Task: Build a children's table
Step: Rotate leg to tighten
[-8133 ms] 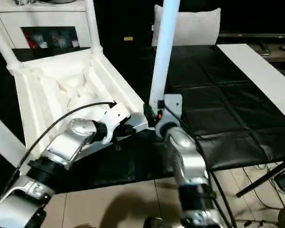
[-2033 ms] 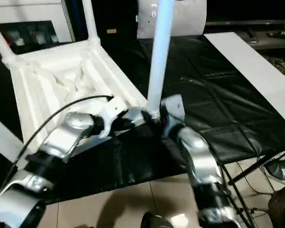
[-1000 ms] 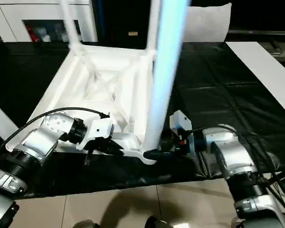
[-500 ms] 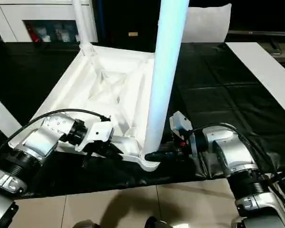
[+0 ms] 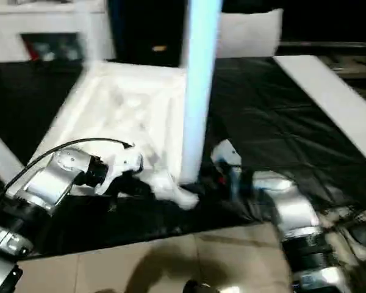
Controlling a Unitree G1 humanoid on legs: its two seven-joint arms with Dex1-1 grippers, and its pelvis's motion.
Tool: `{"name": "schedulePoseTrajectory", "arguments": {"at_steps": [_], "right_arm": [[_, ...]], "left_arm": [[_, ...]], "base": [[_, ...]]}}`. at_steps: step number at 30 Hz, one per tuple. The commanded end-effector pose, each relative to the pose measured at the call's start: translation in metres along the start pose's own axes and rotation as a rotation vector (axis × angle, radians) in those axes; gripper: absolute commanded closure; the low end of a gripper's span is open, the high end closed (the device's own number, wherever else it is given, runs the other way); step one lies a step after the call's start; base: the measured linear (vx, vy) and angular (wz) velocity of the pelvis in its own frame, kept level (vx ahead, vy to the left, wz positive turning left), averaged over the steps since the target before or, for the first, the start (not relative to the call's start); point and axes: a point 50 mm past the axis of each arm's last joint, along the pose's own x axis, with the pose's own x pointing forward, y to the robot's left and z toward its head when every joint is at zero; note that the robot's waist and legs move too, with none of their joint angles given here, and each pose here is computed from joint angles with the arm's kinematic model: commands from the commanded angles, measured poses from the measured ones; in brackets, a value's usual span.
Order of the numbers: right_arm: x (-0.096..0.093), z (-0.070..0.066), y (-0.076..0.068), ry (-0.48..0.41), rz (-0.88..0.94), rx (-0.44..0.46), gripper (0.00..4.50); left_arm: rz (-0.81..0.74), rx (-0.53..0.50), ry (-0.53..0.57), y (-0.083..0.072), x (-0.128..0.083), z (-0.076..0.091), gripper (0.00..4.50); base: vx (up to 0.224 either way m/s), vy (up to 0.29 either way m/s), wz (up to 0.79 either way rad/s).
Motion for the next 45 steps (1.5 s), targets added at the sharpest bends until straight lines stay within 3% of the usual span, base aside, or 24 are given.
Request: {"name": "schedulePoseTrajectory", "arguments": {"at_steps": [1,4,8,13,14,17,25,26,30,35,40,41,45], "right_arm": [[0.023,-0.001,0.011,-0.015,-0.017,0.071,2.49],[0.049,0.003,0.012,-0.063,-0.192,0.161,2.49],[0.076,0.008,0.013,-0.081,-0.374,0.198,2.49],[0.095,0.016,0.010,-0.124,-0.539,0.282,2.49],[0.096,0.018,0.009,-0.139,-0.563,0.284,1.93],[0.095,0.021,0.006,-0.165,-0.600,0.255,1.70],[0.067,0.019,-0.005,-0.211,-0.600,0.141,0.94],[0.053,0.020,-0.008,-0.231,-0.567,0.093,0.85],[0.024,0.021,-0.011,-0.232,-0.457,-0.026,0.50],[0.003,0.025,-0.007,-0.217,-0.289,-0.075,0.08],[-0.010,0.024,-0.009,-0.167,-0.208,-0.135,0.03],[-0.015,0.022,-0.010,-0.132,-0.161,-0.180,0.03],[-0.019,0.020,-0.007,-0.104,-0.081,-0.191,0.03]], "left_arm": [[0.014,0.013,-0.094,-0.006,0.017,0.024,4.50],[0.151,-0.050,-0.130,-0.001,0.027,0.036,4.50],[0.345,-0.109,-0.163,0.010,0.034,0.049,4.50],[0.518,-0.146,-0.211,0.021,0.037,0.061,4.50],[0.534,-0.156,-0.220,0.021,0.037,0.063,4.50],[0.550,-0.166,-0.225,0.021,0.036,0.064,4.50],[0.511,-0.117,-0.181,0.018,0.030,0.050,4.50],[0.479,-0.095,-0.162,0.017,0.027,0.043,4.50],[0.399,-0.042,-0.138,0.015,0.020,0.031,4.50],[0.268,0.009,-0.099,0.010,0.013,0.020,4.50],[0.133,0.076,-0.080,0.004,0.008,0.015,4.50],[0.073,0.097,-0.070,0.001,0.005,0.011,4.50],[0.015,0.146,-0.068,-0.002,0.003,0.010,4.50]], "base": [[0.000,0.000,0.00],[0.000,0.000,0.00],[0.005,-0.002,-0.07],[0.052,0.009,-0.07],[0.068,-0.013,-0.14],[0.061,0.044,-0.29],[0.010,0.026,0.00],[0.000,0.000,0.00],[0.000,0.000,0.00],[0.000,0.000,0.00],[0.000,0.000,0.00],[0.000,0.000,0.00],[0.000,0.000,0.00]]}}
